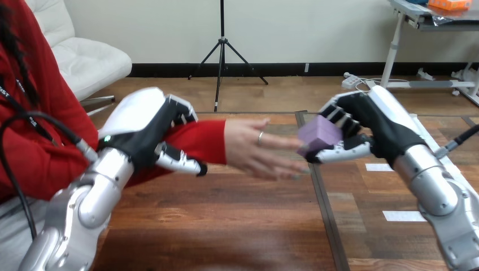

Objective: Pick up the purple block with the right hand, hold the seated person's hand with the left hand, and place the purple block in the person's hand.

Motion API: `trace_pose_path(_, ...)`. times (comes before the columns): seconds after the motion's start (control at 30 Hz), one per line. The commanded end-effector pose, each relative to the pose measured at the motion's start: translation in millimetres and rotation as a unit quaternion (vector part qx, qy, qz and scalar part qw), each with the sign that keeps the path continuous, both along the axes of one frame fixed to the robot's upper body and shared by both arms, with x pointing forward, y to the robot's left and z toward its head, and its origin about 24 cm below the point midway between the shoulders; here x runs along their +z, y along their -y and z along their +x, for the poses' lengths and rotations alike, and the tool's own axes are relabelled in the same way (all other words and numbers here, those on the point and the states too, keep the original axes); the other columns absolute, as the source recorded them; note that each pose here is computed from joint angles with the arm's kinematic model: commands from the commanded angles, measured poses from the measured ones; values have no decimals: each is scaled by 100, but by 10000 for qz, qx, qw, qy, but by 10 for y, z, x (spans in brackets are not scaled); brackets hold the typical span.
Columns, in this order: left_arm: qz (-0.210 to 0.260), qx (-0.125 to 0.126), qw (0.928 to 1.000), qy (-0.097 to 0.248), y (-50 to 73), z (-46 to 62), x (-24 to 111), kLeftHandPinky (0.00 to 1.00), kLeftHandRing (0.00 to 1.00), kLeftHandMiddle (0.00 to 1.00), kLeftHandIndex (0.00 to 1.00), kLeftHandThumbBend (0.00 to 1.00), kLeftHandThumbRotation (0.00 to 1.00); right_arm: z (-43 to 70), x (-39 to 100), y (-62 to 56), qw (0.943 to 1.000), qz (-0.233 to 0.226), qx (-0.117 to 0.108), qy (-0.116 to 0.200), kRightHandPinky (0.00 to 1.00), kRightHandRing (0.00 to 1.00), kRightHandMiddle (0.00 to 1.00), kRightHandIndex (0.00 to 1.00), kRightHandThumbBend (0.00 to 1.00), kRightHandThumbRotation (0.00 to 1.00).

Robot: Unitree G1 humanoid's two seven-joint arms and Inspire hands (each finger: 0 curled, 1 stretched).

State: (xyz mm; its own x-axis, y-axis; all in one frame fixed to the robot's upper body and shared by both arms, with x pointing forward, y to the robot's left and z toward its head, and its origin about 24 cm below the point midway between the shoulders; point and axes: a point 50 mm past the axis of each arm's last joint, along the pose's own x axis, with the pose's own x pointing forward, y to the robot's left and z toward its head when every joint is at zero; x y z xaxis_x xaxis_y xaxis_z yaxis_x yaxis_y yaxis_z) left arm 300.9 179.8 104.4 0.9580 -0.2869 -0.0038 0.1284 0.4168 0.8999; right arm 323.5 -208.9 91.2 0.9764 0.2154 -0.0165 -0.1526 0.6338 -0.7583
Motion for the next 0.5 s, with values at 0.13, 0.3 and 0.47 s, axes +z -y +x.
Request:
trace_pose_path(0.13, -198, -225, 9933, 1114, 135, 130, 629, 30, 37, 44, 44, 82, 0, -2, 292, -246, 9971, 190, 411, 616, 33, 36, 42, 47, 71, 0)
trace_pose_path(0.3, -216, -256, 9933, 1108, 156, 143, 625, 30, 38, 44, 44, 83, 0, -27, 315, -307, 9960, 275, 514, 670, 31, 35, 42, 47, 72, 0)
trace_pose_path(0.47, -220, -277, 9932, 1106, 179, 155, 619, 31, 38, 44, 44, 82, 0, -48, 340, -366, 9948, 353, 628, 719, 30, 34, 42, 47, 72, 0)
